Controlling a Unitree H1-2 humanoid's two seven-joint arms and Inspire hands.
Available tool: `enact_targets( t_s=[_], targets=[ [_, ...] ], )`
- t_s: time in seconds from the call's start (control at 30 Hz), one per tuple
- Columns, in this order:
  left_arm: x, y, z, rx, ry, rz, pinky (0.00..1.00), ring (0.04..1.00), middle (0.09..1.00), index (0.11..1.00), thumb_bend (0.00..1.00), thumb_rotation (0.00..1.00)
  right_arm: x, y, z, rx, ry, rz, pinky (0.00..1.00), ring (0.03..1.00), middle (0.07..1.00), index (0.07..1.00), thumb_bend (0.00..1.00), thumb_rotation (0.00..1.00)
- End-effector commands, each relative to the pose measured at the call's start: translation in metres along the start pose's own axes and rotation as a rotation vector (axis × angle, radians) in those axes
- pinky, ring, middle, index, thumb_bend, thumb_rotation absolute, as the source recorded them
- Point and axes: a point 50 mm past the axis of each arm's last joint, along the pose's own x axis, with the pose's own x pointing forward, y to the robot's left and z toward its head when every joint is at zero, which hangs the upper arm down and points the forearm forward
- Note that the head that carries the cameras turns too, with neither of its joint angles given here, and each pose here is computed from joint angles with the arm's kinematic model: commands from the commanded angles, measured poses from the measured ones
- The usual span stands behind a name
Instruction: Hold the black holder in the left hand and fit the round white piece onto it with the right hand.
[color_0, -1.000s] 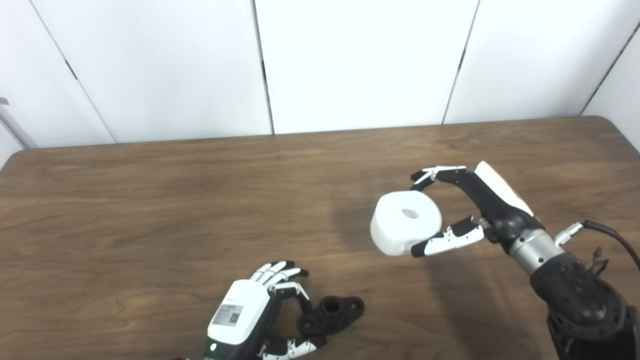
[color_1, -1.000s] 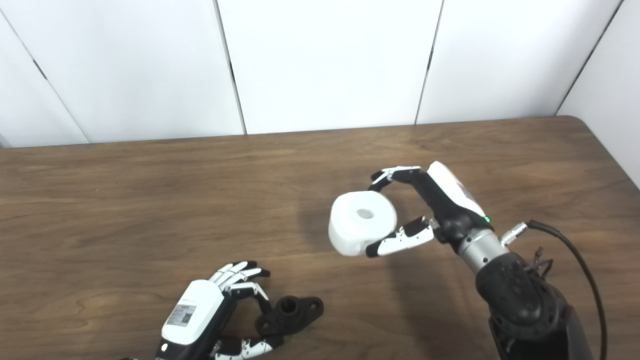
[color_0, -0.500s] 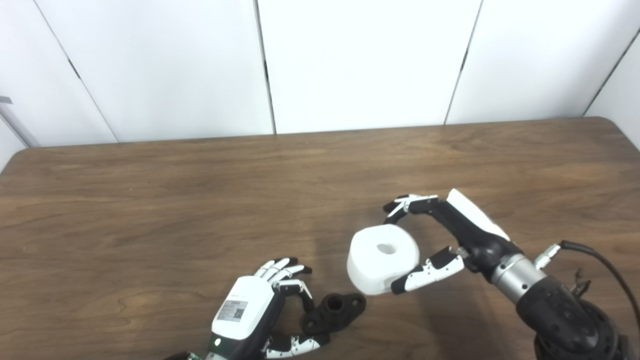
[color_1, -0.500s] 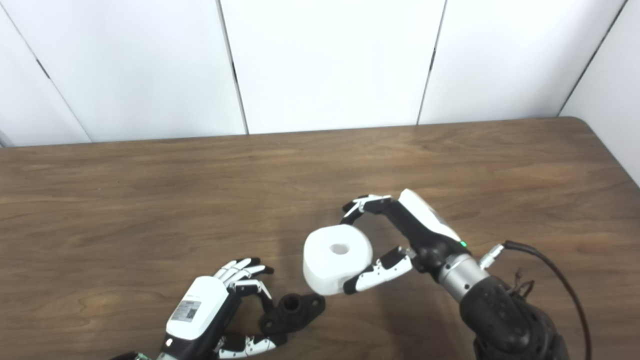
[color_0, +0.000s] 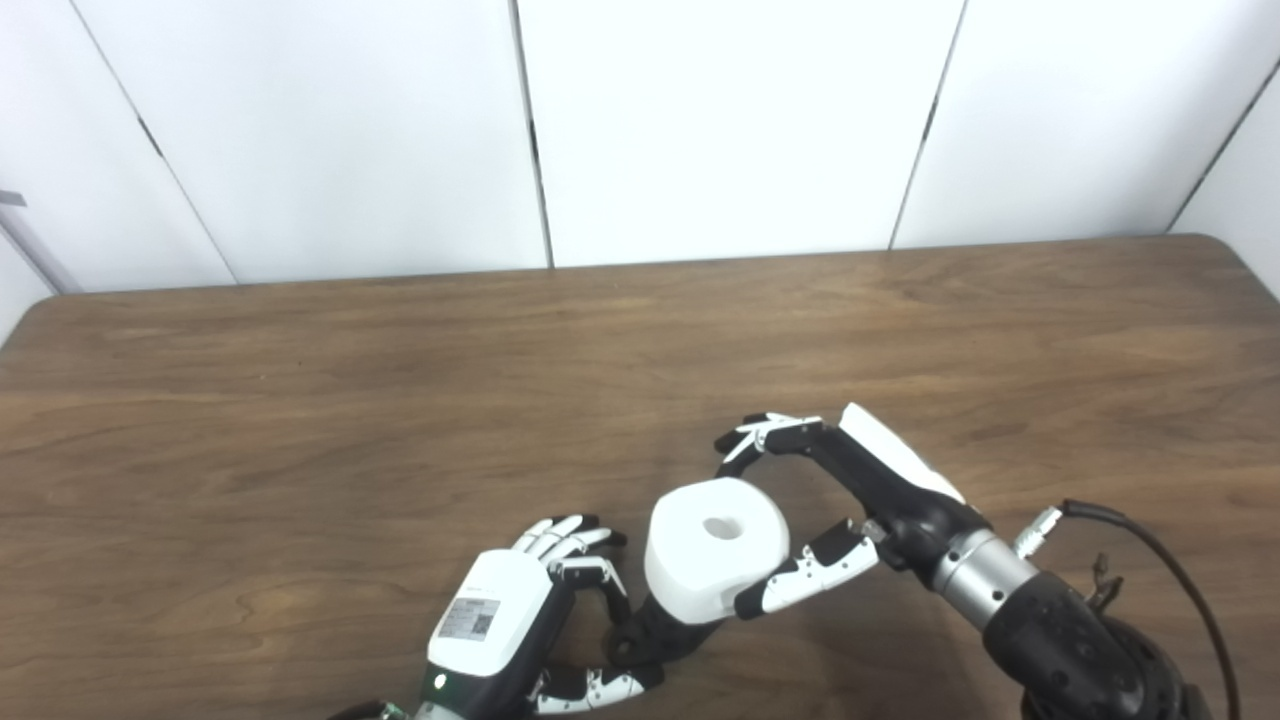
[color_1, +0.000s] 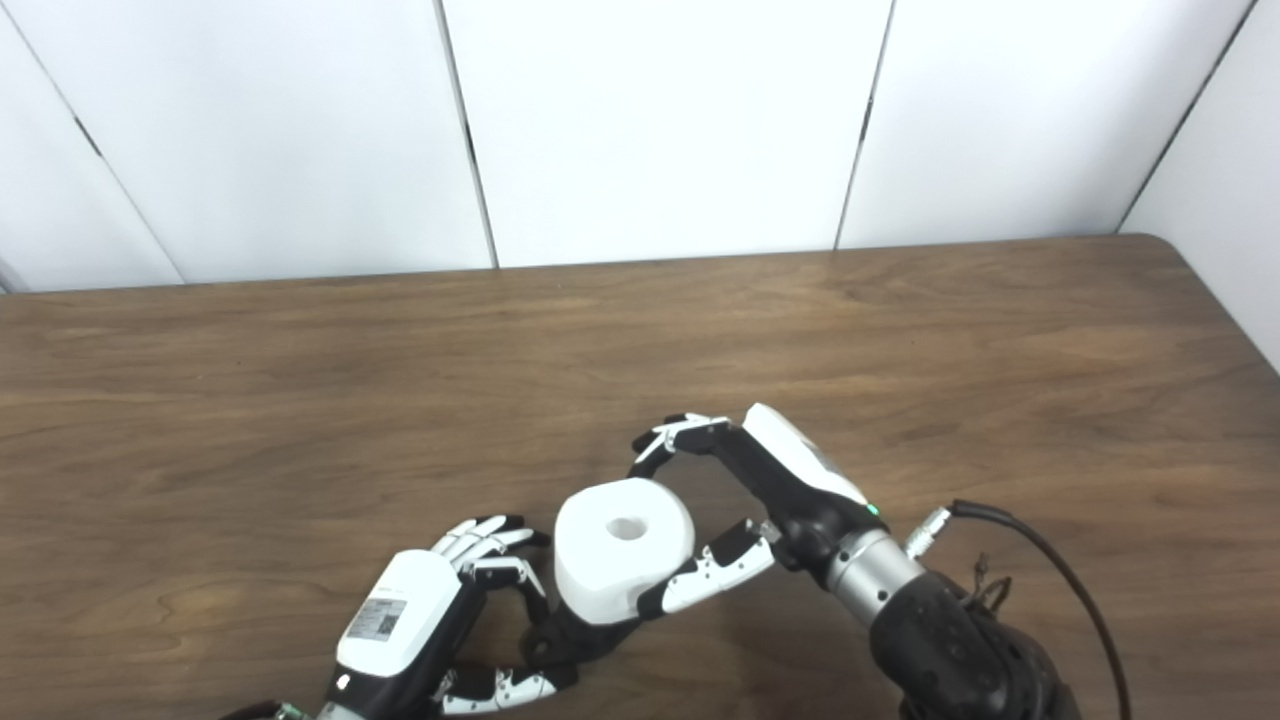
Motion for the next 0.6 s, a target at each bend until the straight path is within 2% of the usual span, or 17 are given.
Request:
enact_targets(
  t_s=[0.0,0.57],
  targets=[
    [-0.0099,-0.0276,-0.0015,0.025,0.049,-0.184,0.90,0.897,0.820,0.489,0.52,0.05,0.0036,-0.0047,0.0102,-0.011,-0.041,-0.047,0.87,0.913,0.794,0.482,0.52,0.13],
    [-0.0085,-0.0235,0.0066,0.034,0.055,-0.202,0.91,0.905,0.823,0.490,0.52,0.05,0.0114,0.0047,0.0156,-0.066,-0.081,0.000,0.85,0.914,0.799,0.483,0.52,0.13]
  ],
)
